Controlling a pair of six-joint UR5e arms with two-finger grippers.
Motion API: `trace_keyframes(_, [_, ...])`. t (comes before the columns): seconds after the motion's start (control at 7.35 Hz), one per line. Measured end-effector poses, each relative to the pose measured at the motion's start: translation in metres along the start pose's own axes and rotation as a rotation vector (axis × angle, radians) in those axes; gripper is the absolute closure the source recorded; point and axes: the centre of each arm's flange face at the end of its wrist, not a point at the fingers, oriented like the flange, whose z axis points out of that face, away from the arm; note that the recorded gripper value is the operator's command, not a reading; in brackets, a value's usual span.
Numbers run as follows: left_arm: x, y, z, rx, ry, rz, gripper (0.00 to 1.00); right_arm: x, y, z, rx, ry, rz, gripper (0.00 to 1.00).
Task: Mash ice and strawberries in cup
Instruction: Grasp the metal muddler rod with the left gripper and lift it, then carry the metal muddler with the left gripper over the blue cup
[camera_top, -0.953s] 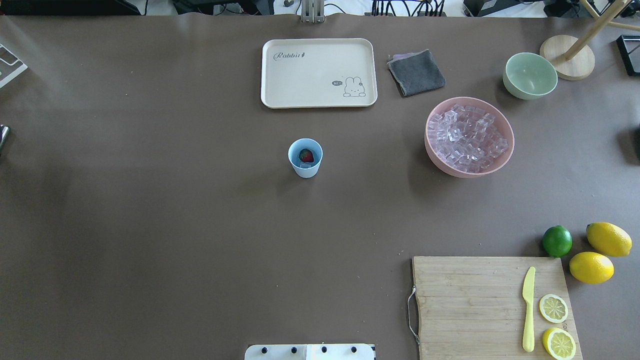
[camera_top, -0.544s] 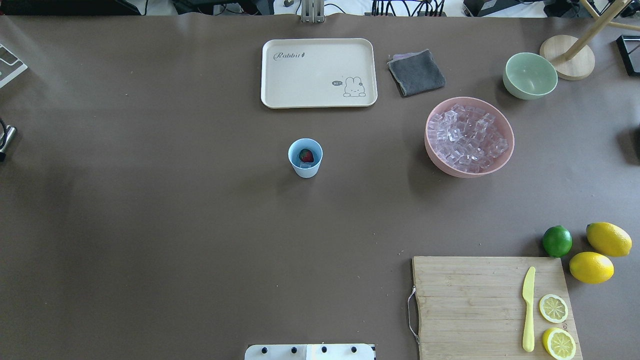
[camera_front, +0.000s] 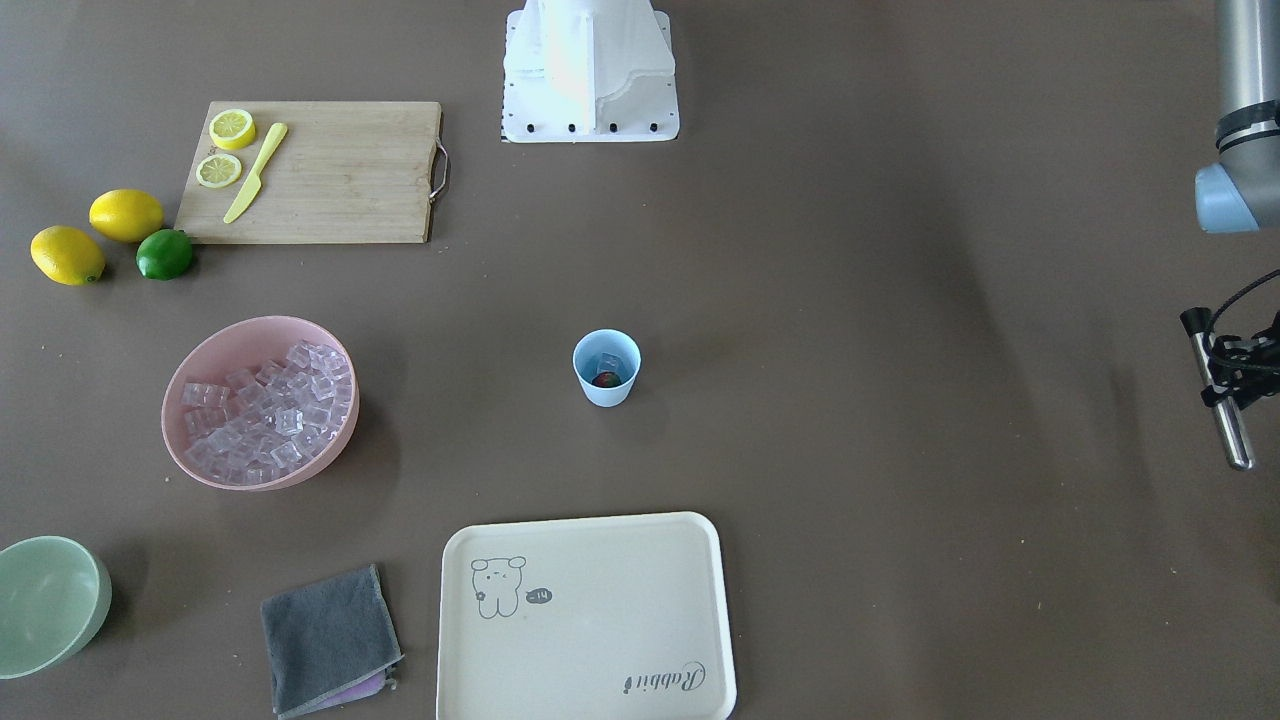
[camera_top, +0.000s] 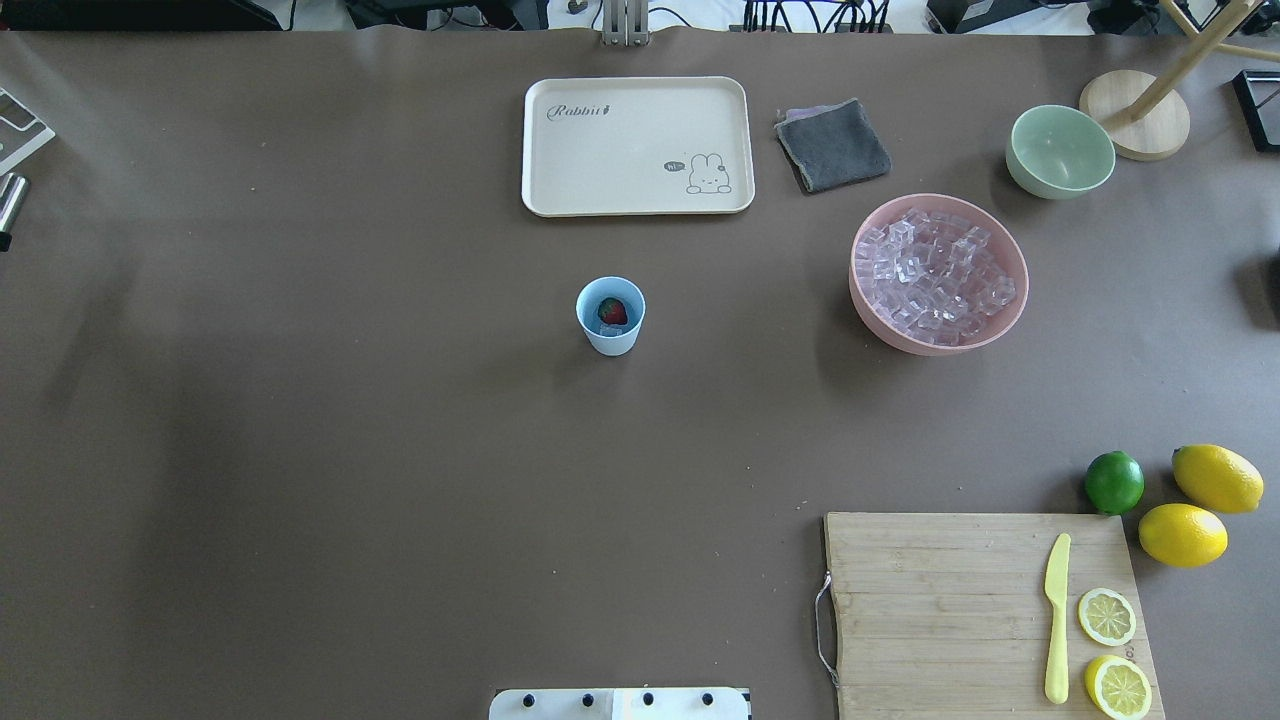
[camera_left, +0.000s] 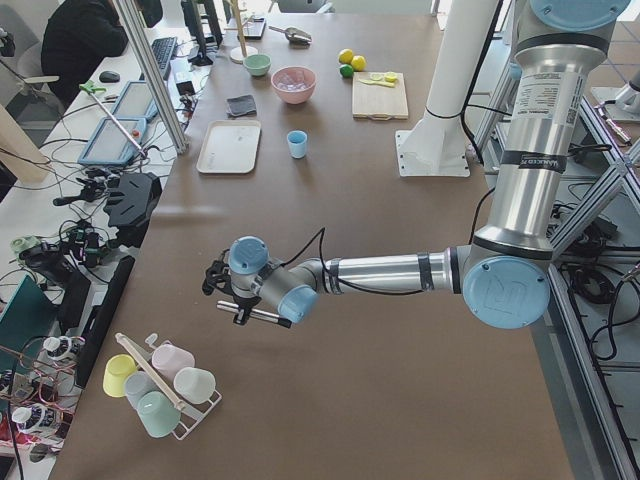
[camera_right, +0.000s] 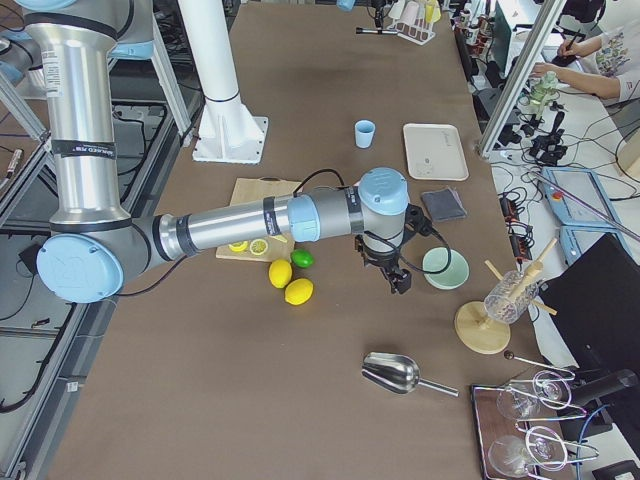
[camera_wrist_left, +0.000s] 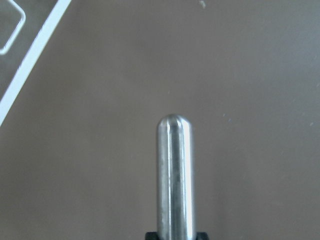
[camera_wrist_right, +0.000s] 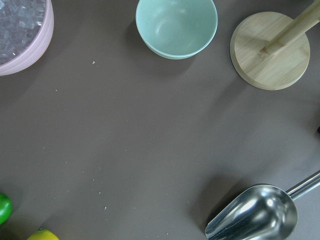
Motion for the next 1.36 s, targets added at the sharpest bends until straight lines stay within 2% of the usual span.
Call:
trace_keyframes(0.14, [0.037, -0.043, -0.040, 0.050, 0.017, -0.045, 1.00, 0.000, -0.001, 0.000, 0.002, -0.002, 0.000, 0.06])
trace_keyframes(0.41, [0.123, -0.129, -0.124, 0.196, 0.056, -0.177, 1.00, -0.003, -0.004, -0.004, 0.011, -0.004, -0.001, 0.05])
trace_keyframes(0.54, [0.172, -0.160, -0.164, 0.294, 0.080, -0.253, 1.00, -0.005, -0.005, -0.006, 0.015, -0.005, 0.003, 0.05])
trace_keyframes(0.68, [0.225, -0.175, -0.188, 0.381, 0.102, -0.311, 1.00, -0.006, -0.005, -0.006, 0.016, -0.008, 0.008, 0.05])
trace_keyframes(0.95, [0.364, -0.155, -0.165, 0.550, 0.147, -0.358, 1.00, -0.007, -0.008, -0.008, 0.021, -0.015, 0.012, 0.04])
trace_keyframes(1.22, [0.485, -0.107, -0.140, 0.733, 0.193, -0.396, 1.00, -0.007, -0.011, -0.009, 0.025, -0.019, 0.016, 0.04])
trace_keyframes(1.36, [0.533, -0.088, -0.126, 0.807, 0.195, -0.411, 1.00, -0.007, -0.010, -0.008, 0.024, -0.020, 0.018, 0.04])
